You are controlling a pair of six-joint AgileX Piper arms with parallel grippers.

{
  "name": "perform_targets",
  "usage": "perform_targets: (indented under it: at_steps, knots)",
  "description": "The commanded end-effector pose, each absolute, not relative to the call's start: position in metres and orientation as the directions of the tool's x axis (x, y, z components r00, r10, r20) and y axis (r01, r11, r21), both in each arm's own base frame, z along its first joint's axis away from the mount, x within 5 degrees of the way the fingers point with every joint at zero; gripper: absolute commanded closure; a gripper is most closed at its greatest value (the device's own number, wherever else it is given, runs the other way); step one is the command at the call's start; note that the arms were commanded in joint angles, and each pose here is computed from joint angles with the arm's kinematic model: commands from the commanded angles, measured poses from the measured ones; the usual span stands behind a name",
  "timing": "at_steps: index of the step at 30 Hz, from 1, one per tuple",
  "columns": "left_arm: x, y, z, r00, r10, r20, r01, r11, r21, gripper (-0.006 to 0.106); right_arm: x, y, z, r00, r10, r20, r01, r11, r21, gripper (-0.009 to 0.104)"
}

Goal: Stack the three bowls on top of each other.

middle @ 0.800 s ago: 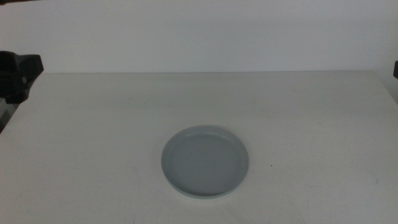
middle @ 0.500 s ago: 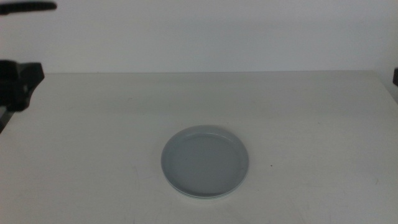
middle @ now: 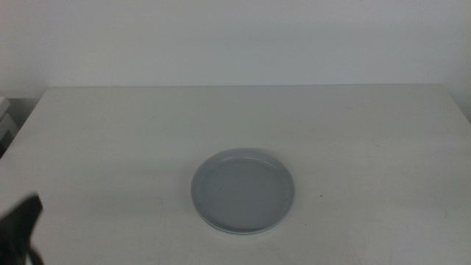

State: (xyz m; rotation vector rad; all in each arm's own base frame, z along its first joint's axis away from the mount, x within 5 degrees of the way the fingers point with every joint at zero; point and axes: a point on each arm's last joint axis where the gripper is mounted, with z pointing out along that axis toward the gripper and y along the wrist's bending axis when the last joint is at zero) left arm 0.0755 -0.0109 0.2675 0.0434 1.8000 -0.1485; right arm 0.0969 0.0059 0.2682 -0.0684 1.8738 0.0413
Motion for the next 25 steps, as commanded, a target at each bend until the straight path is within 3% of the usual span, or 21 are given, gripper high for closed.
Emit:
perform_targets:
  at_steps: [1, 14, 25]
  knots:
    - [0.069, -0.009, 0.26, -0.147, -0.082, -0.986, 0.094, 0.991, -0.097, -0.005, 0.089, 0.004, 0.267, -0.194, -0.035, -0.98, -0.047, 0.999, -0.027, 0.034]
    - [0.054, -0.009, 0.185, -0.175, -0.082, -0.981, 0.089, 0.991, -0.099, -0.005, 0.058, 0.004, 0.202, -0.136, -0.027, -0.99, -0.046, 0.999, -0.02, 0.034]
    - [0.054, -0.008, 0.183, -0.173, -0.074, -0.982, 0.091, 0.992, -0.09, -0.005, 0.054, 0.004, 0.187, -0.122, -0.027, -0.992, -0.046, 0.999, -0.022, 0.034]
